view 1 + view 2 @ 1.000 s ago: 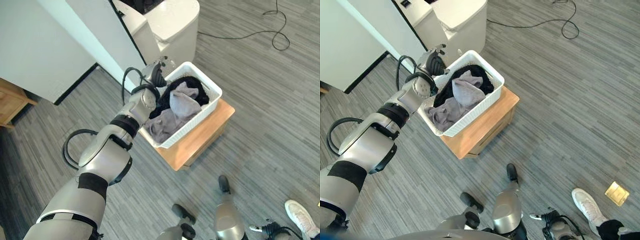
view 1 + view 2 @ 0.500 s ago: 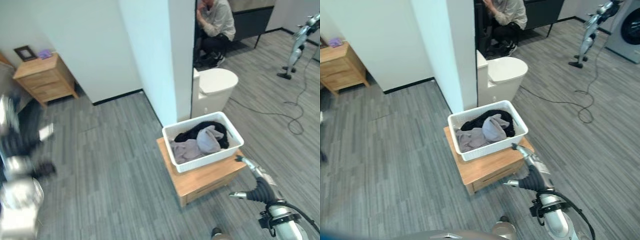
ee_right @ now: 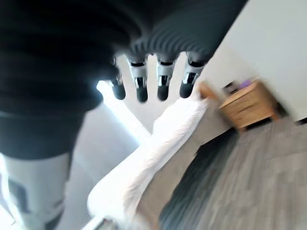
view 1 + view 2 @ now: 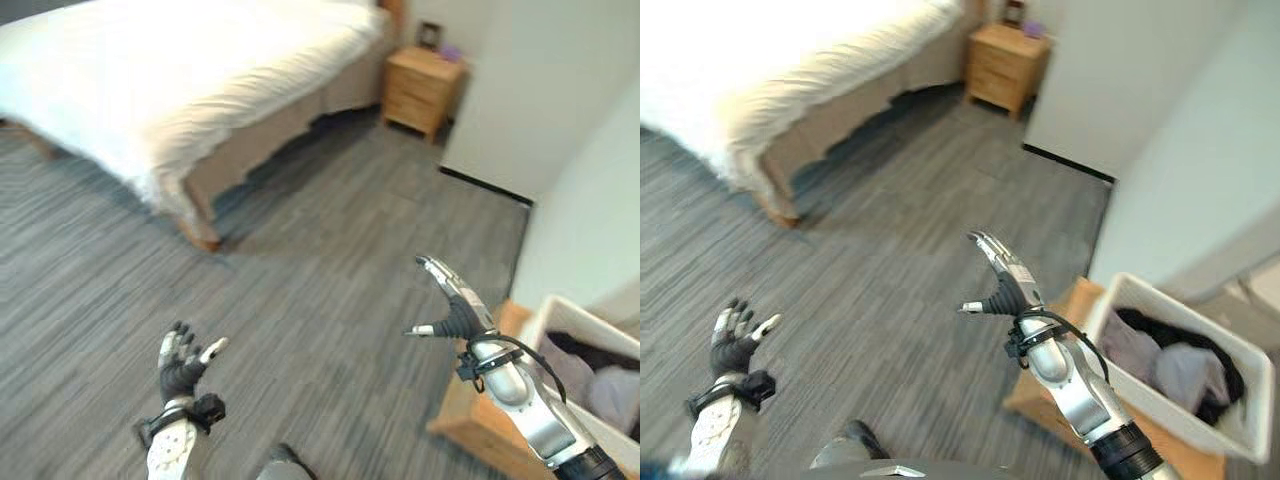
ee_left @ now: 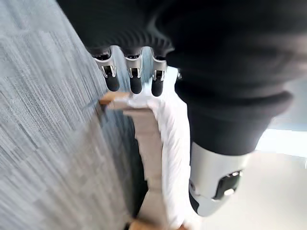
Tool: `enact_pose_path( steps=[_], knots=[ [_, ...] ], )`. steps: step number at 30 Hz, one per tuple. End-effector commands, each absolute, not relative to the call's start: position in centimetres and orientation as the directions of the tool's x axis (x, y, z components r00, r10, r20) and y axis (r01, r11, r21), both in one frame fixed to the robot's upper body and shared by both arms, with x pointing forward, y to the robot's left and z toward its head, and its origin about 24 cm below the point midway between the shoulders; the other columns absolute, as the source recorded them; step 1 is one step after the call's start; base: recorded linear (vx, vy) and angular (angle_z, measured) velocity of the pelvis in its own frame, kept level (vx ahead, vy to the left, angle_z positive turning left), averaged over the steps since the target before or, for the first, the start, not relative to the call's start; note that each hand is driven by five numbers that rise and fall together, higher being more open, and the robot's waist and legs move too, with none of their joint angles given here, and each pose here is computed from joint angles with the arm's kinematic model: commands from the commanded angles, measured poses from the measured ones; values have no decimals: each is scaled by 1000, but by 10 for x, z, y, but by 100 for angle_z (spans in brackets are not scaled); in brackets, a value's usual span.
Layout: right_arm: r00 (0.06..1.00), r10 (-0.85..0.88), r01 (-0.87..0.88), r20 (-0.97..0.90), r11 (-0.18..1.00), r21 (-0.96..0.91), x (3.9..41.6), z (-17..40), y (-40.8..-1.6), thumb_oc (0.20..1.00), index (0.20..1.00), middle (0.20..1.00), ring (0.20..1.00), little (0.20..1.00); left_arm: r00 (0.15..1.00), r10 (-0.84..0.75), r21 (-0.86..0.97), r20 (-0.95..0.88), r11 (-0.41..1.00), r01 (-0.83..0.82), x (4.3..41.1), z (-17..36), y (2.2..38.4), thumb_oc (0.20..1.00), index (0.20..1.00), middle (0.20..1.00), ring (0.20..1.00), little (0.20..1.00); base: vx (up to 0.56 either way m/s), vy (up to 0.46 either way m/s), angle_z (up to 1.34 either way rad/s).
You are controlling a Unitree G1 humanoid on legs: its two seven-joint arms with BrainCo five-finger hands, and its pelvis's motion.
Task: Pick up bed clothes into laundry basket.
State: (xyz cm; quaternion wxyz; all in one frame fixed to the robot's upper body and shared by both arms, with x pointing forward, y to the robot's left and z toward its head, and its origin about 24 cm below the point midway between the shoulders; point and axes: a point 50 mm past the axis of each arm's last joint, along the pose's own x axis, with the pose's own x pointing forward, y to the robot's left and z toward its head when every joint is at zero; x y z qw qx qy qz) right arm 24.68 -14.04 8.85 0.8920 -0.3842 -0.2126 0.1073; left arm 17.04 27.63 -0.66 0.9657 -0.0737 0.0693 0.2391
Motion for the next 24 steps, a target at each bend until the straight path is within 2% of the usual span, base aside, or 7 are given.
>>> enact_pose_path(
  steps=[1,6,9,15,18,22,24],
  knots=[
    [838,373,28,398,699,-714,251,113,-137,1000,1000,1000,1000,1000,930,361,-98,62,930,-354,190,43,280,1000,1000,1000,1000,1000,83,287,74],
    [843,351,27,409,730,-683,255,114,-132,1000,1000,1000,1000,1000,950,279,-91,142,959,-268,210,62,265,1000,1000,1000,1000,1000,67,225,129],
    [854,295,65,428,757,-651,254,116,-139,1000,1000,1000,1000,1000,966,188,-155,177,975,-161,229,70,240,1000,1000,1000,1000,1000,123,224,148],
    [889,255,51,380,771,-635,246,99,-142,1000,1000,1000,1000,1000,983,44,-135,176,991,-20,239,68,213,1000,1000,1000,1000,1000,147,60,240],
    [895,268,21,357,773,-634,250,94,-135,1000,1000,1000,1000,1000,984,39,-133,174,991,-16,239,67,212,1000,1000,1000,1000,1000,133,-47,223],
    [919,238,0,315,799,-602,248,87,-143,1000,1000,1000,1000,1000,993,94,-108,76,991,-85,220,46,223,1000,1000,1000,1000,1000,165,-14,-95],
    [951,167,3,261,837,-547,242,75,-155,1000,1000,1000,1000,1000,990,136,-48,31,990,-134,211,37,235,1000,1000,1000,1000,1000,108,-11,-47]
  ],
)
